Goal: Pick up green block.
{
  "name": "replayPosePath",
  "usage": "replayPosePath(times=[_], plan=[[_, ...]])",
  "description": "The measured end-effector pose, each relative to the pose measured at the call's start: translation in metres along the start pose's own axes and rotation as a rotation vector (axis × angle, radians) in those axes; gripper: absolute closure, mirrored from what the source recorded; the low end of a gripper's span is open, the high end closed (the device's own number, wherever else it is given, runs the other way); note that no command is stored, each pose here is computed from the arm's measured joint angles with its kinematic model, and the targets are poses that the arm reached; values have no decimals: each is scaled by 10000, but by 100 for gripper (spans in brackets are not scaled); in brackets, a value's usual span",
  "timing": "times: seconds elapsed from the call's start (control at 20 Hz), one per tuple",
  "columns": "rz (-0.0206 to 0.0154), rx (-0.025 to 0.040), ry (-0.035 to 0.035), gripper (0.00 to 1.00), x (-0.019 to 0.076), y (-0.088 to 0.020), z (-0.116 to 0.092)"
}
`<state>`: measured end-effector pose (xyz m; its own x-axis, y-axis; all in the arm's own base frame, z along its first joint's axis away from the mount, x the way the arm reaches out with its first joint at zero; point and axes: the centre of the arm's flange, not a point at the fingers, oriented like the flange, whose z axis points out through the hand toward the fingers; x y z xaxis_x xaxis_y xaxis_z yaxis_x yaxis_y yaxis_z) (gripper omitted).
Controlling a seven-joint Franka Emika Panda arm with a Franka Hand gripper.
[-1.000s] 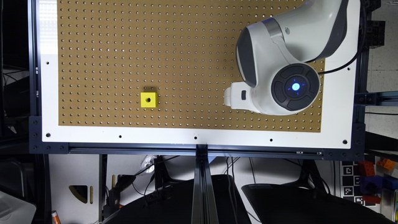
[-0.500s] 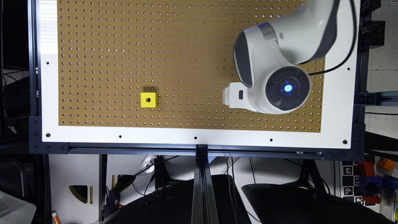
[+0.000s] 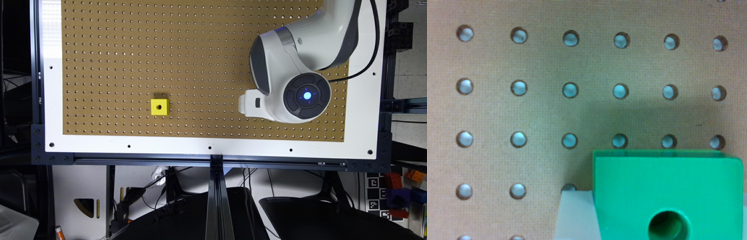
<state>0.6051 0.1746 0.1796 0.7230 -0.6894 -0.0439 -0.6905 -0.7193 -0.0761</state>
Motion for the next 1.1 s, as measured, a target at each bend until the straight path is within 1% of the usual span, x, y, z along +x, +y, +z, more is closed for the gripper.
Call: replayPosePath(times=[0.15,0.2,0.3,0.5,0.55,0.6,0.65,0.75,0.85,0.9,0.95,1.0,1.05,1.1], plan=[[20,-71,0,100,15,17,-3],[22,-83,1,100,18,20,-3],[23,-96,2,100,21,23,-3],[22,-99,5,100,22,24,-4],[21,-87,20,100,24,21,-19],[17,-79,50,100,29,15,-62],[8,-96,77,100,31,8,-121],[-14,-172,123,100,32,-3,-258],[-27,-234,139,100,29,-6,-335],[-30,-237,146,100,29,-7,-348],[-33,-218,166,100,30,-11,-368],[-43,-206,199,100,29,-20,-420],[-58,-214,232,100,24,-28,-495],[-72,-245,257,100,16,-35,-576]])
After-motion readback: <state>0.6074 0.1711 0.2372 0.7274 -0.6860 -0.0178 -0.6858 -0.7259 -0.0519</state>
